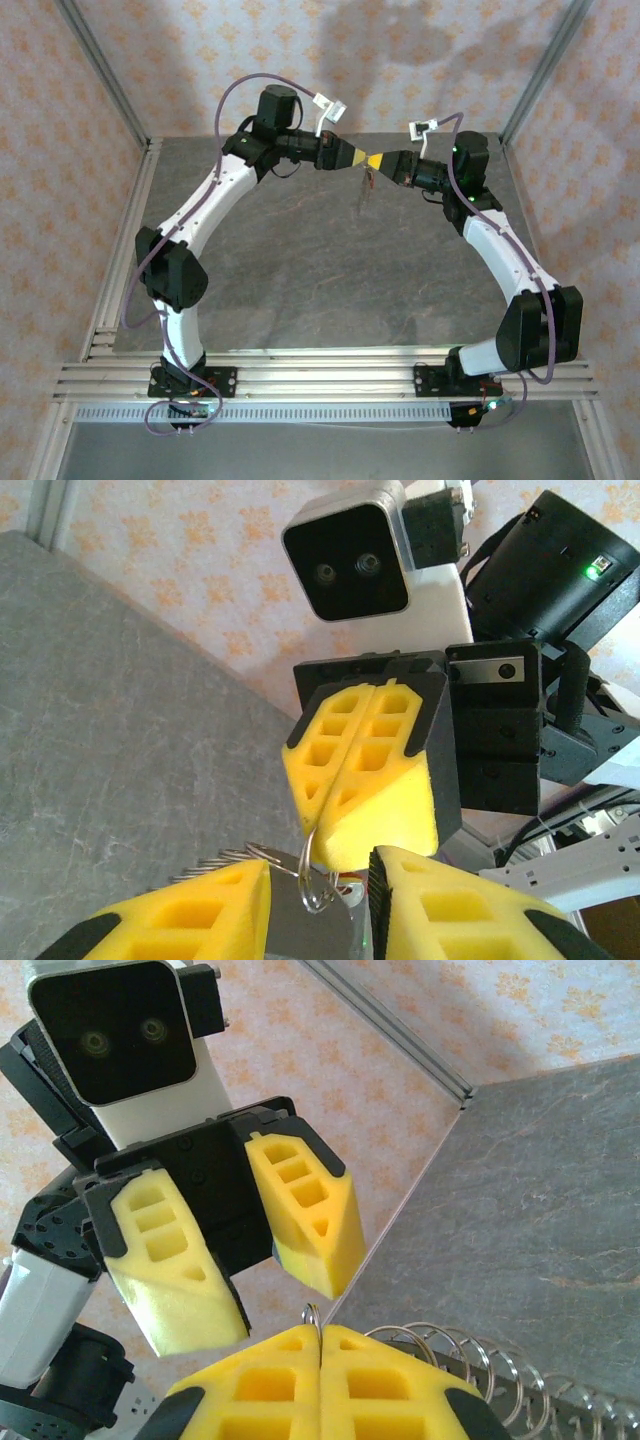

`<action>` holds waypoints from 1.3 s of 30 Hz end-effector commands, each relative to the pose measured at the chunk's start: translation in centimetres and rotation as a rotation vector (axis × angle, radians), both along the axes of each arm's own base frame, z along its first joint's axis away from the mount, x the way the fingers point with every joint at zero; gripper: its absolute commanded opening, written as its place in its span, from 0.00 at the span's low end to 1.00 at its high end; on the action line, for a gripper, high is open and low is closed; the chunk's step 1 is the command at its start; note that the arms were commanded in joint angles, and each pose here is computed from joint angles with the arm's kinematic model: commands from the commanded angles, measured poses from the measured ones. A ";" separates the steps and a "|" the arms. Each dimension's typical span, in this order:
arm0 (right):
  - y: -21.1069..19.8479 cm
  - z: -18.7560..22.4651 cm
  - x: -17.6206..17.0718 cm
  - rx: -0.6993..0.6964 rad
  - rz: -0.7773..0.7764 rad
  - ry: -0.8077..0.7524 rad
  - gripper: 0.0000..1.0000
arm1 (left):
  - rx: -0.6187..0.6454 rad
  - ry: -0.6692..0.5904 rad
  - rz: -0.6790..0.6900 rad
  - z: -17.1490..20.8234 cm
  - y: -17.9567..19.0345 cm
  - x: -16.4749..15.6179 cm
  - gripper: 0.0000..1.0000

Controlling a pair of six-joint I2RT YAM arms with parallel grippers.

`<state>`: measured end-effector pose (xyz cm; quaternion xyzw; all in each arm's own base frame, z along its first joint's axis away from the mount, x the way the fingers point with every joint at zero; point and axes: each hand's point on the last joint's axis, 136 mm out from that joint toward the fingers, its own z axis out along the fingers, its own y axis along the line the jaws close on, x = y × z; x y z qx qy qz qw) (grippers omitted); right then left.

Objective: Put the keys on the keyring

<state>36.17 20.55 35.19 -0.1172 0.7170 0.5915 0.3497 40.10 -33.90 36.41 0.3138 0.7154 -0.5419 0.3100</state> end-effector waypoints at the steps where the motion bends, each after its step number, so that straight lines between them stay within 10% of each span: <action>1: 0.1 1.3 -0.2 0.004 0.021 -0.078 0.00 | -0.003 -0.003 -0.043 -0.1 -0.8 -0.3 0.31; 25: -0.3 2.1 0.1 0.020 -0.023 -0.082 0.00 | 0.003 -0.005 -0.088 0.0 -2.2 -1.7 0.00; 30: -1.8 3.7 -0.6 0.001 -0.152 -0.130 0.32 | -0.054 -0.046 0.011 2.2 -1.8 -1.1 0.00; 39: -6.6 4.0 -2.8 -0.012 -0.487 -0.191 0.40 | -0.176 -0.131 0.112 6.5 -1.1 -2.5 0.00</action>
